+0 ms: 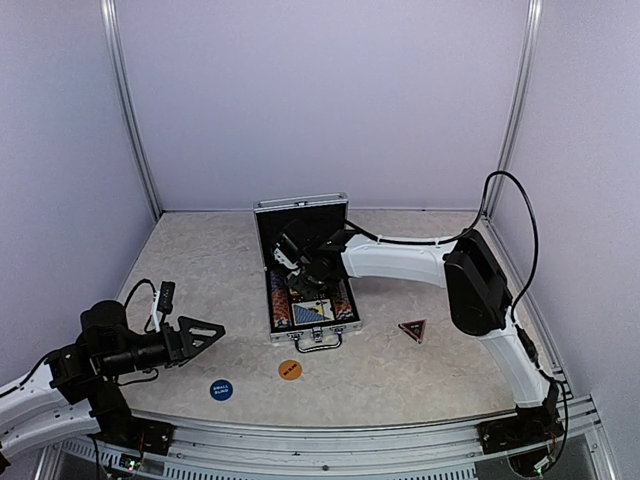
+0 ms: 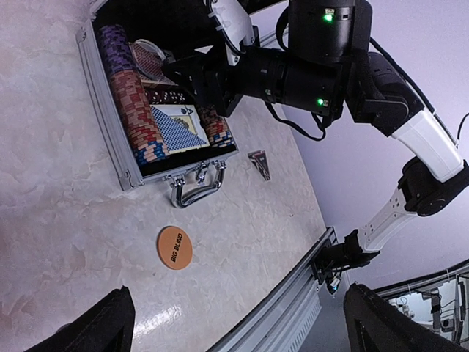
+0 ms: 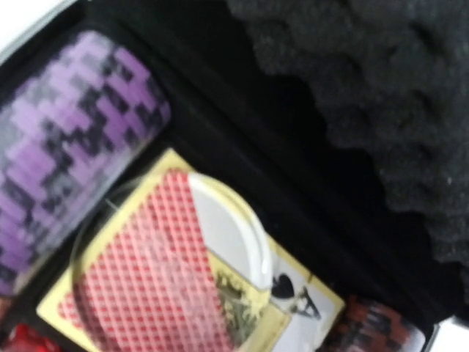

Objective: Pack up texas hold em set

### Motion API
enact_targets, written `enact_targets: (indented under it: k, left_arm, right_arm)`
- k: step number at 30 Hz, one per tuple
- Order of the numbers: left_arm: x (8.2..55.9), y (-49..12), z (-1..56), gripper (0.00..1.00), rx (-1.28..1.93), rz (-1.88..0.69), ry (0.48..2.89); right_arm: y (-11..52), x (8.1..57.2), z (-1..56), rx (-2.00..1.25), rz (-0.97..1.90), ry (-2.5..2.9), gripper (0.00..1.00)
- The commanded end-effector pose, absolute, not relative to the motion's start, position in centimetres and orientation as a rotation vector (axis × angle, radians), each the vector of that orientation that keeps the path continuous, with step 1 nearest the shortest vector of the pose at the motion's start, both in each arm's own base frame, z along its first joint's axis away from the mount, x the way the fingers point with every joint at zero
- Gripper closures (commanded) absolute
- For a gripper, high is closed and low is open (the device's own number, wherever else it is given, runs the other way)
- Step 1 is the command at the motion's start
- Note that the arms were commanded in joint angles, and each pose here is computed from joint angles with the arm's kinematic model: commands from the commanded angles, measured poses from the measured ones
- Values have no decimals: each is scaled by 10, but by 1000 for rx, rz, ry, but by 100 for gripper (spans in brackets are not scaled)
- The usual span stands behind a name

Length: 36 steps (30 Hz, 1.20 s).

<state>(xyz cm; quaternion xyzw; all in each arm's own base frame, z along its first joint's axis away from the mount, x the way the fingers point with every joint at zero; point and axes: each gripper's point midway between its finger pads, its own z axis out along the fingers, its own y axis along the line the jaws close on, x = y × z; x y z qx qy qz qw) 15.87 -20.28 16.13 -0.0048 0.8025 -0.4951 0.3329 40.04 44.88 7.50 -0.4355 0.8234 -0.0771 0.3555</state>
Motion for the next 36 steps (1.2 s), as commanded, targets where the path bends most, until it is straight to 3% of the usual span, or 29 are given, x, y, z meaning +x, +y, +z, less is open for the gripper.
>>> enact_targets:
  k: [1,9,15,23,29,36]
  left_arm:
    - [161,-203,165,1,-12,-1303,2071]
    - [160,-202,164,1,-19,-1311,2068]
    - [159,-203,165,1,-17,-1318,2065]
    - [158,-203,172,1,-6,-1329,2053]
    - [157,-207,175,1,12,-1356,2040]
    - [156,-209,186,1,38,-1363,2016]
  right_arm:
    - [448,390,103,-1111,-190,2090,54]
    - [423,374,125,-1048,-206,2120,50]
    - [398,351,110,-1061,-217,2227,42]
    - [331,315,105,-923,-265,2388,20]
    - [289,297,111,-748,-126,2486,1]
    - [233,289,79,-489,-82,2624,0]
